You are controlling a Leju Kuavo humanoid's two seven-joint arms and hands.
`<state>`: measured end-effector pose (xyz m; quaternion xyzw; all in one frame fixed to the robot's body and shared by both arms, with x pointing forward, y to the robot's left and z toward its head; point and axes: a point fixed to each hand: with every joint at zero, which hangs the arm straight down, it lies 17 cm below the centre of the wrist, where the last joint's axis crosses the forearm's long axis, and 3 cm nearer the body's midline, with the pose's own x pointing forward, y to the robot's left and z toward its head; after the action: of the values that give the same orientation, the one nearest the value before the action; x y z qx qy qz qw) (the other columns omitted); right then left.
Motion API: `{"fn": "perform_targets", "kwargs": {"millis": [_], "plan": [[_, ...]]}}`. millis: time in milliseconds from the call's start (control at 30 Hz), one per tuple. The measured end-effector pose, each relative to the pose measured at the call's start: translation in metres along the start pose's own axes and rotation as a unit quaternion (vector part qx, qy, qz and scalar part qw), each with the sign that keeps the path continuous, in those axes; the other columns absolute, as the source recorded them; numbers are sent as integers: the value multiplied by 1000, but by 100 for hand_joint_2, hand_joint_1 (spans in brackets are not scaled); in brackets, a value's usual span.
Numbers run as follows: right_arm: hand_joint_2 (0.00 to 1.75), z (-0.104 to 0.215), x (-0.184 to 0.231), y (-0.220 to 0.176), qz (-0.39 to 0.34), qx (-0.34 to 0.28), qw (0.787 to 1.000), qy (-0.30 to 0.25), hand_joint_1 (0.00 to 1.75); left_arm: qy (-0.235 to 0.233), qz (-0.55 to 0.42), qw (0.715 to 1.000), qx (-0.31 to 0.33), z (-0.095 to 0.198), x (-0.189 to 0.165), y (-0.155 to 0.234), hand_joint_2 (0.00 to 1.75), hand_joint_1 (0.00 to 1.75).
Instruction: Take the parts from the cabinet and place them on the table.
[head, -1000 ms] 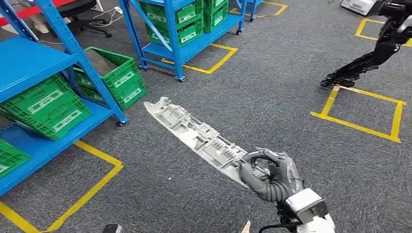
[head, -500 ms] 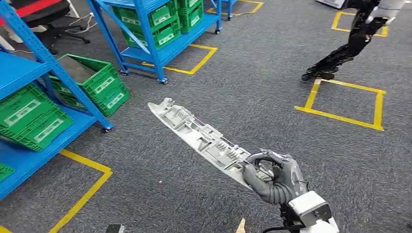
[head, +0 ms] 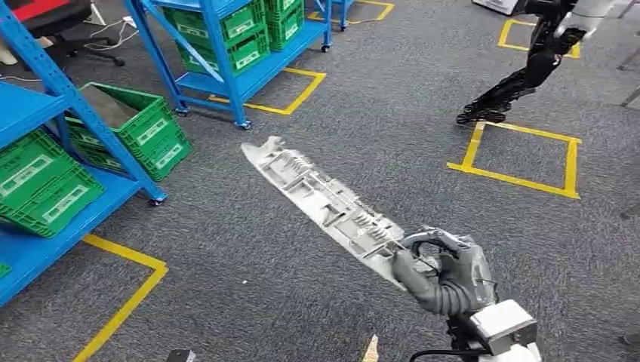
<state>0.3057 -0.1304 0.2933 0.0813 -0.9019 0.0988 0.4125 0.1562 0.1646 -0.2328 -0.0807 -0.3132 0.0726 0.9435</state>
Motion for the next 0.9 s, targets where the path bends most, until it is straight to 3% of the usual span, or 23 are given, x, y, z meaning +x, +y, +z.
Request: {"fn": "perform_targets", "kwargs": {"millis": [900], "plan": [[175,-24,36,-11,25,9,997,-69,175,-15,8,1000,-20,-3,13,-13,0,0]]}}
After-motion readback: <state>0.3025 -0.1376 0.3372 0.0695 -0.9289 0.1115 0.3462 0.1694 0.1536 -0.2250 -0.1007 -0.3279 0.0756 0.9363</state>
